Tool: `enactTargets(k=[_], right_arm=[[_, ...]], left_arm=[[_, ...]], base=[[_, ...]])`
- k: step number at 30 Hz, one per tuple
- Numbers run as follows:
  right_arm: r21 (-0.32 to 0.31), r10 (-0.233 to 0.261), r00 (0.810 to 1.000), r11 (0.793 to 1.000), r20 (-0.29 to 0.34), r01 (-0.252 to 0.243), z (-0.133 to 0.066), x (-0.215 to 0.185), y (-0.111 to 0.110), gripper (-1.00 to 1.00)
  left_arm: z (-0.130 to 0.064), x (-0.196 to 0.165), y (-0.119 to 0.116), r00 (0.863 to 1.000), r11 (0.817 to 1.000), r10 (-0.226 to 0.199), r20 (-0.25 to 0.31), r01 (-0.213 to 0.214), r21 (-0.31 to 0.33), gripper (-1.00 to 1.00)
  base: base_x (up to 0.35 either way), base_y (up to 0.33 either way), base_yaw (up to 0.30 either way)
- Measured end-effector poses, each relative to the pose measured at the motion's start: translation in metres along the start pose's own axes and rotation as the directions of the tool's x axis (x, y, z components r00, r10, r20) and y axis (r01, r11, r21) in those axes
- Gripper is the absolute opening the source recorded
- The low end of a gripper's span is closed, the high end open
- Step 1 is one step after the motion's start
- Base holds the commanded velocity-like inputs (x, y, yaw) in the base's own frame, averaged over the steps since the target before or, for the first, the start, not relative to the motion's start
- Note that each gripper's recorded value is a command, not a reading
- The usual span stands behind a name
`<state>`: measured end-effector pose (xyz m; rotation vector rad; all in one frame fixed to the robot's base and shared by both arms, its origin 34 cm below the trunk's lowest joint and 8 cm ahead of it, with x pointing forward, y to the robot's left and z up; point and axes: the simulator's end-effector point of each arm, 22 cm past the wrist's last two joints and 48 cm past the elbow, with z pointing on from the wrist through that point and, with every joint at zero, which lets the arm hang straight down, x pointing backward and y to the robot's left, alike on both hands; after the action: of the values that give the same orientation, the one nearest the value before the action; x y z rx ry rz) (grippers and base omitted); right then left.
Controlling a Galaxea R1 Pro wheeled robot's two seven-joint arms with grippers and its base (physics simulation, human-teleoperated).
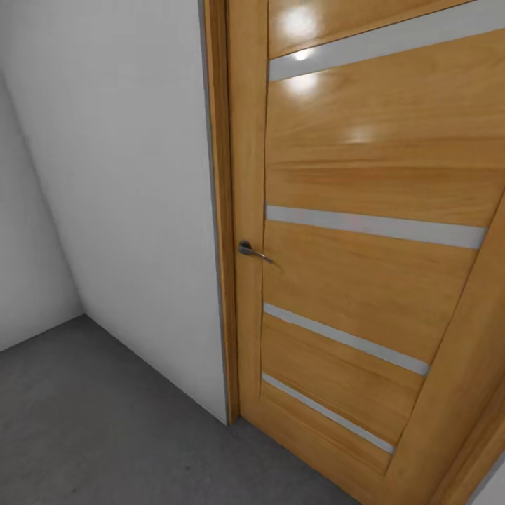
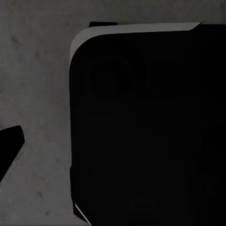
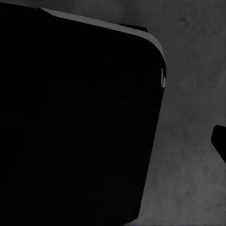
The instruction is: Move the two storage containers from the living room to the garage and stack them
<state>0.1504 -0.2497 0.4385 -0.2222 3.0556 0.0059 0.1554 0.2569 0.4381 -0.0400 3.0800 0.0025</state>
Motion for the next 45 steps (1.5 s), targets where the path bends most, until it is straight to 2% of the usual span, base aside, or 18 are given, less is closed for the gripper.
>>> enactTargets(k=[22, 45], right_arm=[[0.000, 0.000, 1.000, 1.000, 0.000, 0.000, 0.0000, 0.0000, 0.0000, 1.00], [0.000, 0.001, 1.000, 1.000, 0.000, -0.001, 0.0001, -0.0001, 0.0000, 1.00]], left_arm=[[0.0000, -0.0004, 0.0000, 1.000, 1.000, 0.001, 0.002, -0.001, 0.000, 1.00], [0.0001, -0.0014, 0.0000, 1.000, 1.000, 0.000, 0.006, 0.000, 0.000, 1.00]], base=[[0.286, 0.216, -0.246], [0.016, 0.011, -0.246]])
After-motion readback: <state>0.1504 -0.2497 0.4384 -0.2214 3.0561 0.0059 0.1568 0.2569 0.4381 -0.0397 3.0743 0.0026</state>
